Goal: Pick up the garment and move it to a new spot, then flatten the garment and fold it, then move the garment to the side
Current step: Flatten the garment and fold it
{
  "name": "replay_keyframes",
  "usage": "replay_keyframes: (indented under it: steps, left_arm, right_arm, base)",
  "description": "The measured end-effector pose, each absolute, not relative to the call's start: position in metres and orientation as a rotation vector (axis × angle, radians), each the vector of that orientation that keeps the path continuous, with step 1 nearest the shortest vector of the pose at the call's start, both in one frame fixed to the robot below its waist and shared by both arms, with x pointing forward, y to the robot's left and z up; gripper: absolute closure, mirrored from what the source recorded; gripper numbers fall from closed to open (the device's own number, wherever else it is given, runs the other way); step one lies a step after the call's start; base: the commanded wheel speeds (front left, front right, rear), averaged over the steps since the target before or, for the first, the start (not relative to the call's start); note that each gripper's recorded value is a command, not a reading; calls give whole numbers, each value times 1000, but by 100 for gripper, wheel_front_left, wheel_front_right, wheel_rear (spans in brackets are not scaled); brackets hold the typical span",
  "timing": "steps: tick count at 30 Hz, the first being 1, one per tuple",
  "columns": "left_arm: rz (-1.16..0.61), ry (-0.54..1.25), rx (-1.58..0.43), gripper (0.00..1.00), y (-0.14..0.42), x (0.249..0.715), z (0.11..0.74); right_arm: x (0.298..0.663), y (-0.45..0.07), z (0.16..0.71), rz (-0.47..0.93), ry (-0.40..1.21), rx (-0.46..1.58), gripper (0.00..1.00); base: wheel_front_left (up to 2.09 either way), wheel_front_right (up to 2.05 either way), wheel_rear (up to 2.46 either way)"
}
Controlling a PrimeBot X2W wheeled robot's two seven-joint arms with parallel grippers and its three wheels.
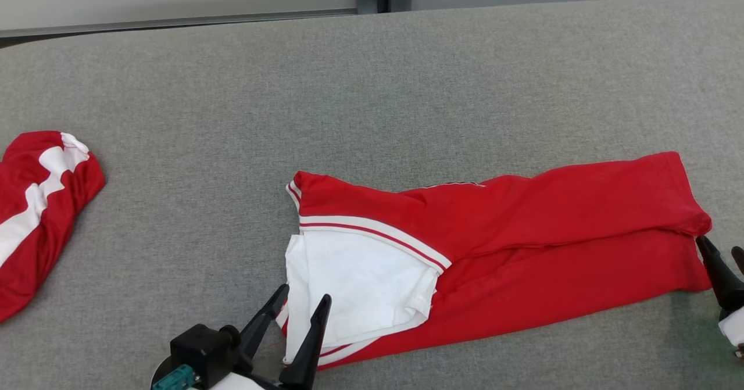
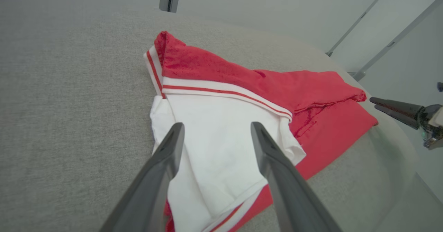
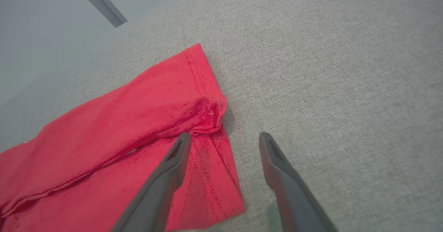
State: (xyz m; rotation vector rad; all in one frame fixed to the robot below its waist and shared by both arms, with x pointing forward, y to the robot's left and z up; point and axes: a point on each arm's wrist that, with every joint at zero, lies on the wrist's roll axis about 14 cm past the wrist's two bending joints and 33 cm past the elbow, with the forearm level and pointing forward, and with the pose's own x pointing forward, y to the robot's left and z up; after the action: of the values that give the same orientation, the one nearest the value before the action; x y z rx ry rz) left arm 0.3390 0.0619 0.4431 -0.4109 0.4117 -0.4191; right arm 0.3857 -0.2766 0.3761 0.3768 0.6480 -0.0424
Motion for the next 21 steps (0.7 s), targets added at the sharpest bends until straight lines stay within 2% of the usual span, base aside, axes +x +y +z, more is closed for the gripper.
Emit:
replay_keyframes:
  steps: [5, 9, 14, 21]
  left_arm:
    - [-283, 288, -360, 0, 75, 353, 452]
    - [-165, 122, -294, 0, 93, 370, 480]
    - [-134, 87, -263, 0, 97, 358, 480]
    - [-104, 48, -205, 0, 105, 353, 482]
  right_arm:
    - [387, -283, 392, -93, 526, 426, 0]
    - [395, -285, 391, -132, 497, 451, 0]
    - [414, -283, 384, -127, 534, 359, 0]
    - [416, -267, 355, -84, 682, 240, 0]
  base:
    - [0, 0, 0]
    - [0, 0, 0]
    - [0, 0, 0]
    - [0, 0, 0]
